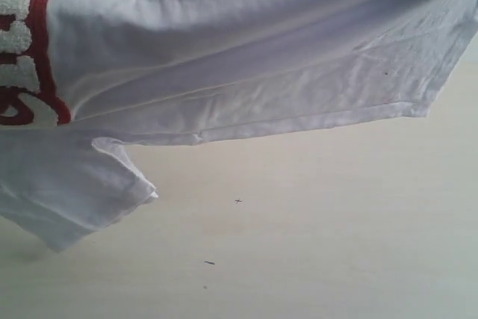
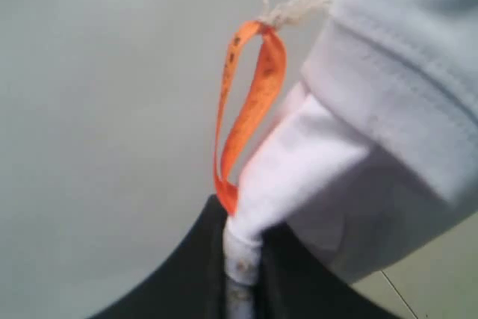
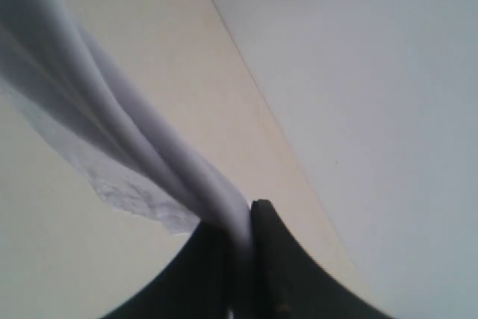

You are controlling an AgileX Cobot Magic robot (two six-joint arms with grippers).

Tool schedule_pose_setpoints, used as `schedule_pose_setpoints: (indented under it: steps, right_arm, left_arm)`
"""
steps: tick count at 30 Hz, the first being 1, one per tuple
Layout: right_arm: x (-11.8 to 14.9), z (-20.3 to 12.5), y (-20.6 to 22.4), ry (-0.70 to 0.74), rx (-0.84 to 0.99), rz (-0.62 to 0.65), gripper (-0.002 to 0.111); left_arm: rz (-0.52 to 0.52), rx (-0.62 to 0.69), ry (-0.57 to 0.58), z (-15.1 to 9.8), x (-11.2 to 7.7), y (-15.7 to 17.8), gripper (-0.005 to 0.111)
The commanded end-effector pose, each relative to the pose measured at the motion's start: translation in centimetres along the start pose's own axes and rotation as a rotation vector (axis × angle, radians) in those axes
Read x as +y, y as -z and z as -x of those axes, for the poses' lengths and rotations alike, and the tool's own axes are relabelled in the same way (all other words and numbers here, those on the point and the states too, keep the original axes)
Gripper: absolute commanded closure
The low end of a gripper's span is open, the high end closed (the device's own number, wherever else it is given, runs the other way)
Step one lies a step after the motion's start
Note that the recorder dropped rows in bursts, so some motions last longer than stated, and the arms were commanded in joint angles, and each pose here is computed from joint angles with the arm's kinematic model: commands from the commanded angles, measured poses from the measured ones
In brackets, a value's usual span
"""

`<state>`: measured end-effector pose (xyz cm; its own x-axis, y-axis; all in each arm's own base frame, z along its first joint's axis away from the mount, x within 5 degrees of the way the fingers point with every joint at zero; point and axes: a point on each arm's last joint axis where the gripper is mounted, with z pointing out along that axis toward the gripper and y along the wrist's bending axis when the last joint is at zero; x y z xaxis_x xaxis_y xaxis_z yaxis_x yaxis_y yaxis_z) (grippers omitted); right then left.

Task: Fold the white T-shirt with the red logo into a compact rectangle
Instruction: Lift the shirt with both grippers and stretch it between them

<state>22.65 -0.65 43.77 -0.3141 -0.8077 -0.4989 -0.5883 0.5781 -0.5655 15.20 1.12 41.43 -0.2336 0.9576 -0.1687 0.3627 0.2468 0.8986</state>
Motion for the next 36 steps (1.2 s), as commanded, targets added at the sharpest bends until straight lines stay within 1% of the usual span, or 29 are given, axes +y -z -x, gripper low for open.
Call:
schedule_pose_setpoints:
  steps: [1,5,7,8,11,12,13,14,15,16,17,18,19,20,21,24,28,32,33,34,36]
  right_arm:
    - [0.5,-0.1,0.2,-0.041,0.018,0.059,0.108]
    - [0.8,-0.6,-1.5,-0.107,0.064,0.128,0.108]
    - [1.0,-1.3,-3.1,-0.110,0.109,0.161,0.108]
    - [0.9,-2.3,-5.2,-0.094,0.184,0.189,0.108]
    - [0.0,-3.2,-8.6,-0.070,0.248,0.183,0.108]
    - [-0.7,-3.5,-10.8,-0.058,0.252,0.151,0.108]
    - [-1.2,-3.7,-12.6,-0.054,0.237,0.111,0.108]
    - [-2.1,-3.9,-15.8,-0.086,0.194,0.040,0.108]
    - [-2.2,-4.0,-17.4,-0.132,0.175,0.024,0.108]
    - [-2.4,-4.5,-19.6,-0.156,0.163,0.000,0.108]
    - [-2.3,-5.1,-21.7,-0.148,0.167,-0.014,0.108]
    - [-2.4,-5.8,-24.1,-0.137,0.155,-0.056,0.108]
    - [-2.5,-6.1,-25.3,-0.128,0.145,-0.082,0.108]
    - [-2.5,-6.6,-27.1,-0.118,0.125,-0.128,0.108]
    - [-2.3,-7.2,-28.7,-0.112,0.117,-0.148,0.108]
    - [-1.7,-8.0,-30.5,-0.117,0.122,-0.146,0.108]
    - [-1.4,-8.3,-31.0,-0.118,0.129,-0.137,0.108]
    - [-1.8,-8.0,-30.8,-0.129,0.116,-0.154,0.108]
    - [-1.7,-8.0,-30.6,-0.188,0.123,-0.138,0.108]
    - [-1.5,-8.0,-30.4,-0.214,0.136,-0.117,0.108]
    - [-1.3,-8.0,-30.0,-0.224,0.160,-0.080,0.108]
  left_arm:
    - [-0.040,0.009,0.027,-0.2,-0.5,0.6,0.107]
    - [-0.130,0.042,0.018,-0.1,-1.0,-1.1,0.107]
    - [-0.175,0.055,0.001,0.2,-1.3,-2.7,0.107]
    - [-0.209,0.066,-0.033,0.5,-1.5,-4.8,0.107]
    - [-0.208,0.069,-0.104,1.1,-1.6,-8.6,0.107]
    - [-0.202,0.057,-0.129,1.5,-1.9,-10.9,0.107]
    - [-0.171,0.029,-0.132,1.9,-1.9,-12.7,0.107]
    - [-0.144,-0.009,-0.136,2.4,-2.4,-15.6,0.107]
    - [-0.135,-0.026,-0.136,2.5,-2.8,-17.2,0.107]
    - [-0.118,-0.056,-0.144,2.8,-3.6,-19.6,0.107]
    - [-0.109,-0.077,-0.142,2.8,-4.3,-21.5,0.107]
    - [-0.062,-0.119,-0.121,2.9,-5.0,-23.7,0.107]
    - [-0.043,-0.140,-0.114,2.9,-5.6,-24.8,0.107]
    - [-0.024,-0.169,-0.107,2.9,-6.7,-26.7,0.107]
    - [-0.020,-0.186,-0.100,2.8,-7.8,-28.2,0.107]
    - [-0.024,-0.199,-0.092,2.5,-9.3,-29.9,0.107]
    - [-0.014,-0.211,-0.080,2.3,-10.1,-30.9,0.107]
    - [-0.024,-0.203,-0.080,2.2,-10.0,-30.7,0.107]
    - [-0.040,-0.195,-0.046,2.2,-9.9,-30.5,0.107]
    - [-0.051,-0.190,-0.022,2.3,-9.9,-30.3,0.107]
    - [-0.071,-0.177,0.003,2.4,-9.6,-29.8,0.107]
